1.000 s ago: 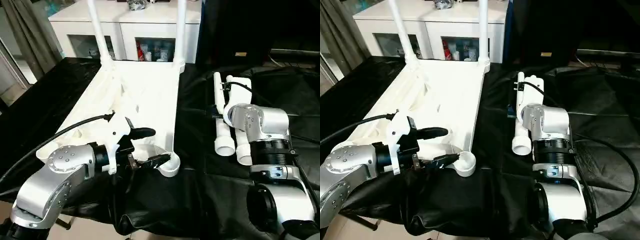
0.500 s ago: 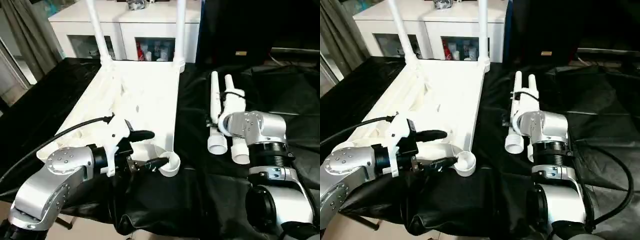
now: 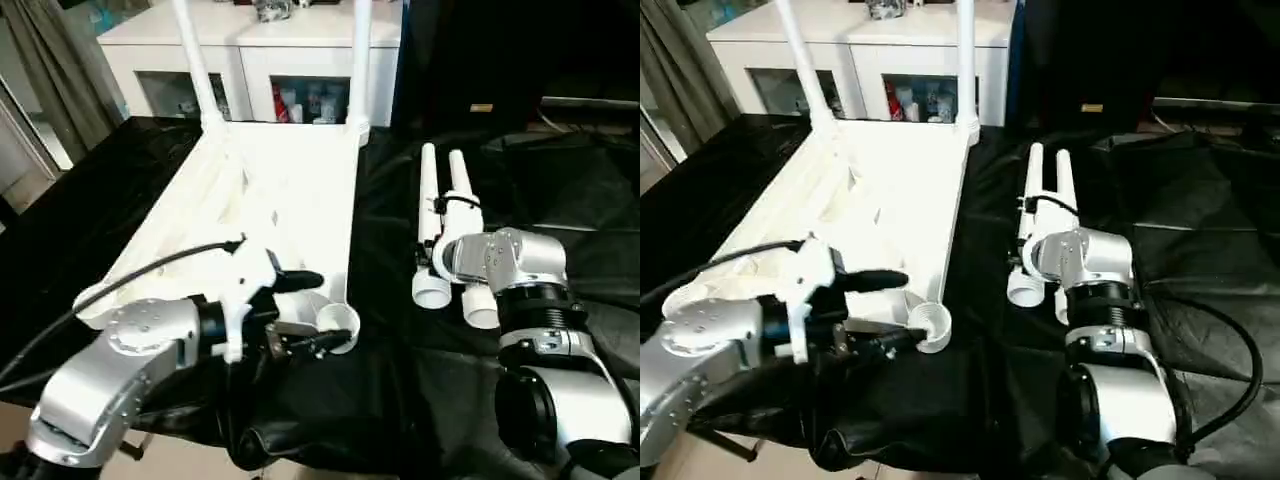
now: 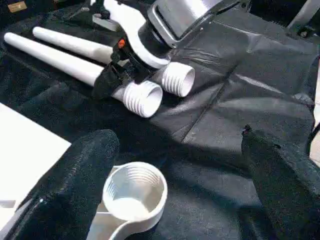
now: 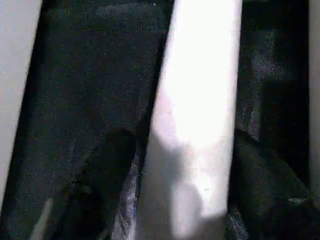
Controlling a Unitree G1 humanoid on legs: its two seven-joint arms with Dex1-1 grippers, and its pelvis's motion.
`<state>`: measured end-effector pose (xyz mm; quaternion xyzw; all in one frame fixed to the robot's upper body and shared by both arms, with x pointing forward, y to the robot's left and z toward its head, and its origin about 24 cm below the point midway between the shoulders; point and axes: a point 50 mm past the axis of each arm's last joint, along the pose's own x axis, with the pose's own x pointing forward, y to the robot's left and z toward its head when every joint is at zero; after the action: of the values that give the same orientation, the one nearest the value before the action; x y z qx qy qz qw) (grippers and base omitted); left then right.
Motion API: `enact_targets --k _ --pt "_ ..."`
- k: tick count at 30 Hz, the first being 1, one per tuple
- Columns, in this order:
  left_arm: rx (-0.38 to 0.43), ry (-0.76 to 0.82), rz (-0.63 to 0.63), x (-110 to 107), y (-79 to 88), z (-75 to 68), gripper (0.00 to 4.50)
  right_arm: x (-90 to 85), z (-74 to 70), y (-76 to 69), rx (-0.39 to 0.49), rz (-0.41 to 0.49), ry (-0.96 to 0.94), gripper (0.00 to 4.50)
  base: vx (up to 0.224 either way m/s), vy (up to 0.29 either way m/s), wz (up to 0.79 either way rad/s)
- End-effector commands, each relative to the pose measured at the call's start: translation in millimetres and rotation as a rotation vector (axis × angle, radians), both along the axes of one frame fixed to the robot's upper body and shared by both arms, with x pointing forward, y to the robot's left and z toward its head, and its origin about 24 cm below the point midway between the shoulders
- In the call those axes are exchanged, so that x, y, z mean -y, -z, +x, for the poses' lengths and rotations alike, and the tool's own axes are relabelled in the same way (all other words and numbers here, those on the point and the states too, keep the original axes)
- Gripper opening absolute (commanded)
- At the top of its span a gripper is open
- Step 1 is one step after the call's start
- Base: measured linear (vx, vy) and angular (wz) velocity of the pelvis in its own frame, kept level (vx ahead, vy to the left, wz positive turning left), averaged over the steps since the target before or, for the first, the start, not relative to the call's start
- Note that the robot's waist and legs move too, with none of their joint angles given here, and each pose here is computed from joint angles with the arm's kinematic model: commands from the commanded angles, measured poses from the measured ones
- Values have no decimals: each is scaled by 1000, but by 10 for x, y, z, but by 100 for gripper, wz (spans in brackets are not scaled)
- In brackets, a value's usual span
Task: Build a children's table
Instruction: Pick table leg
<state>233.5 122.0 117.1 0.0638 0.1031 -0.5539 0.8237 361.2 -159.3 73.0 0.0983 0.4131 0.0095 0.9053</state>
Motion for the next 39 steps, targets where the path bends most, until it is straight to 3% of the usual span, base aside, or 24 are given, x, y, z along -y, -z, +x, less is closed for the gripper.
enact_targets --k 1,9,22,26,28,32,34,36,39 --pt "25 -18 23 -1 -24 39 450 -14 -2 41 -29 5 -8 268 0 0 0" --pt "77 -72 25 -68 -105 29 450 -38 52 -39 -10 5 2 208 0 0 0" --pt "92 -196 -3 -194 -127 31 450 -94 15 -93 21 15 9 193 0 0 0" --pt "139 -291 -59 -226 -216 139 450 -158 73 -271 151 103 23 193 0 0 0" --pt "174 -391 -107 -277 -265 266 450 -155 81 -338 205 122 38 193 0 0 0" --pt "179 -518 -207 -350 -335 421 450 -165 74 -433 324 191 64 193 0 0 0" --pt "183 -598 -281 -375 -416 547 450 -182 12 -575 518 273 46 193 0 0 0" --pt "156 -600 -320 -352 -447 589 450 -199 -31 -626 585 297 22 193 0 0 0" --pt "48 -539 -454 -202 -543 705 450 -276 -196 -750 725 442 -67 192 0 0 0"
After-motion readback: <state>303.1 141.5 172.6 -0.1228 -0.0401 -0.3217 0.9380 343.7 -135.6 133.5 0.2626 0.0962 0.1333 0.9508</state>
